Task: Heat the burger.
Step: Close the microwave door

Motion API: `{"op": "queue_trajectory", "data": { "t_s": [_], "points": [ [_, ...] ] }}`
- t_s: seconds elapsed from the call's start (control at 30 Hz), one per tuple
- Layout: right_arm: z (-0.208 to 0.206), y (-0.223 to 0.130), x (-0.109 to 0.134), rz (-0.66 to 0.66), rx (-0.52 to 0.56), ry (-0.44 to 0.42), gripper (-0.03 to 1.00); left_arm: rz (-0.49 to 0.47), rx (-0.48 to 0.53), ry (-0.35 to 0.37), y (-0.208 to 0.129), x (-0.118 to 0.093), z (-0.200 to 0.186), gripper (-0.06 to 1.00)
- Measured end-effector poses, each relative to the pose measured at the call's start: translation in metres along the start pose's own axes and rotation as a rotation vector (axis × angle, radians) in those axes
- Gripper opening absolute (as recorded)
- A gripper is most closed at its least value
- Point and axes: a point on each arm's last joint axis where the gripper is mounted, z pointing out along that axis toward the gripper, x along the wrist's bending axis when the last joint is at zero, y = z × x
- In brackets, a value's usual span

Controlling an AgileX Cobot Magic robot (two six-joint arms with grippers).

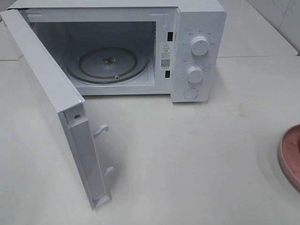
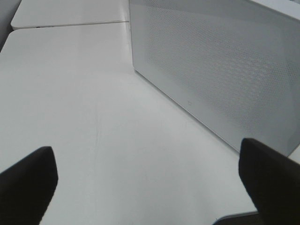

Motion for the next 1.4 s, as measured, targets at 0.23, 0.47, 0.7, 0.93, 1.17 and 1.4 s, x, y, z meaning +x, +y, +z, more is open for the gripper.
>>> {"op": "queue_trajectory", "data": {
  "t_s": [0.23, 0.47, 0.7, 0.93, 1.17, 1.4],
  "points": [
    [0.0, 0.0, 0.0, 0.0, 0.0, 0.0, 0.75, -0.01, -0.02, 0.01, 0.017, 0.003, 0.008, 0.95],
    [0.0, 0.0, 0.0, 0.0, 0.0, 0.0, 0.75, -0.03, -0.036, 0.029, 0.04, 0.01, 0.033, 0.55],
    [0.0, 0.0, 0.0, 0.0, 0.0, 0.0, 0.75, -0.041, -0.018, 0.045, 0.049, 0.017, 0.061, 0.04],
    [0.0, 0.0, 0.0, 0.0, 0.0, 0.0, 0.75, -0.005, -0.075, 0.059, 0.042, 0.022, 0.088, 0.0],
    [0.0, 0.0, 0.0, 0.0, 0.0, 0.0, 0.75, 0.041, -0.135, 0.093, 0.021, 0.027, 0.113, 0.0],
    [0.0, 0.0, 0.0, 0.0, 0.0, 0.0, 0.75, 0.059, -0.226, 0.192, 0.017, 0.037, 0.128, 0.0]
  ]
}}
